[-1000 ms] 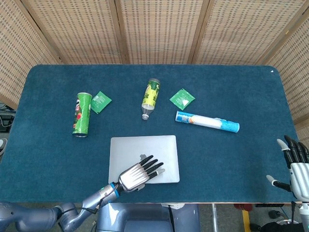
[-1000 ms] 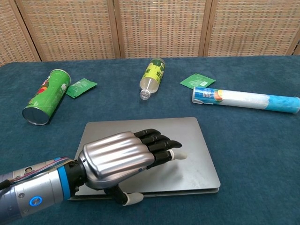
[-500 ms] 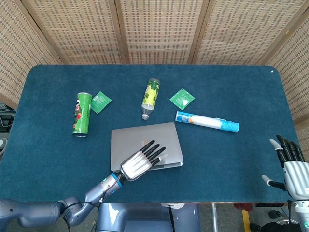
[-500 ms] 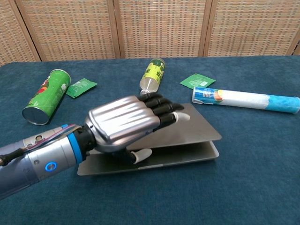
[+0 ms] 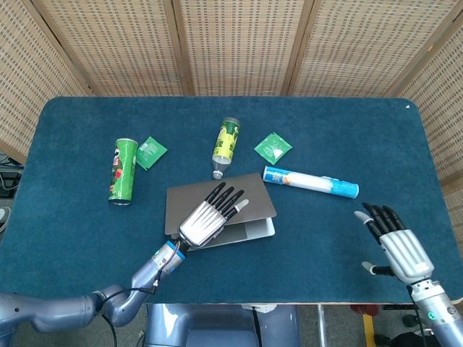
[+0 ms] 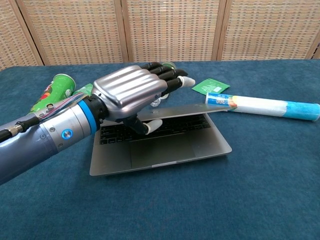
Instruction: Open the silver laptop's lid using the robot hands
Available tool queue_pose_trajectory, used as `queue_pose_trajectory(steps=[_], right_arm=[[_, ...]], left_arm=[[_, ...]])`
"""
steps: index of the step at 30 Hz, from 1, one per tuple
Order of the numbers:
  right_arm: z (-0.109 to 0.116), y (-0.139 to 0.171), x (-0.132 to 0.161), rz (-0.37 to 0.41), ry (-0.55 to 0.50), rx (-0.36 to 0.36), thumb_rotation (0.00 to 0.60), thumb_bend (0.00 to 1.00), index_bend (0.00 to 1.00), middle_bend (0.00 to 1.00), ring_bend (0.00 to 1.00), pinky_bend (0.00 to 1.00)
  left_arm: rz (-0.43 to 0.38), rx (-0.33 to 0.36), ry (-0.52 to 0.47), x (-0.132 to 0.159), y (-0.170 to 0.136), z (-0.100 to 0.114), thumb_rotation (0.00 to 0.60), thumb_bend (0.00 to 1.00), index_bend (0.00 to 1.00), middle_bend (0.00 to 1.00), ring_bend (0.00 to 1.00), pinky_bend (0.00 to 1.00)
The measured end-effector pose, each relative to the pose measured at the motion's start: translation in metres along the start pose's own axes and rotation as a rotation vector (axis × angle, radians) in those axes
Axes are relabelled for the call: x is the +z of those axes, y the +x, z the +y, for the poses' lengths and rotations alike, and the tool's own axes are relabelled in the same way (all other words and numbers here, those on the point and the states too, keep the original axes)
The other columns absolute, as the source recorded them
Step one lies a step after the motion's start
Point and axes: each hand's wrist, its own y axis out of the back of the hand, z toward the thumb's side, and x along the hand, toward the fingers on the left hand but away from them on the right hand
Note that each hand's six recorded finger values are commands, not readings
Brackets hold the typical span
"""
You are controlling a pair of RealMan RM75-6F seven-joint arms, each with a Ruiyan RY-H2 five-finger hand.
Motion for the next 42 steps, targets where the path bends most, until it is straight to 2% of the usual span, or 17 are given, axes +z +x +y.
queue_pose_trajectory(steps=[7,10,15,22,35,42], right_arm=[[-0.043,-0.048,0.037,0.149,-0.026,0.201,0.6,0.56,0.2,0.14,0.02,0.09],[-0.058,-0.067,0.059,0.204,-0.032,0.241,0.6,0.63,0.21,0.14,0.02,0.09],[-0.072,-0.092,0.091,0.261,-0.031,0.242,0.6,0.72,0.24,0.17,0.03,0.09],[-0.093,-0.109,0.123,0.293,-0.019,0.263,0.6,0.73,0.27,0.21,0.07,0.12],[-0.115,-0.123,0.138,0.271,-0.048,0.293,0.6,0.75,0.28,0.22,0.08,0.14],[-0.123,-0.125,0.138,0.252,-0.033,0.319,0.6,0.76,0.27,0.29,0.15,0.2]], left_arm=[[0.018,0.008,0.0,-0.007,0.003,0.005,0.6,0.43,0.0,0.0,0.0,0.0],[0.022,0.004,-0.003,-0.011,0.002,0.005,0.6,0.43,0.0,0.0,0.0,0.0],[0.041,0.002,-0.017,-0.018,0.002,0.008,0.6,0.43,0.0,0.0,0.0,0.0],[0.056,-0.011,-0.031,-0.027,0.002,0.009,0.6,0.43,0.0,0.0,0.0,0.0],[0.087,-0.018,-0.07,-0.041,0.001,0.01,0.6,0.43,0.0,0.0,0.0,0.0],[0.097,-0.007,-0.078,-0.046,0.001,0.014,0.6,0.43,0.0,0.0,0.0,0.0]])
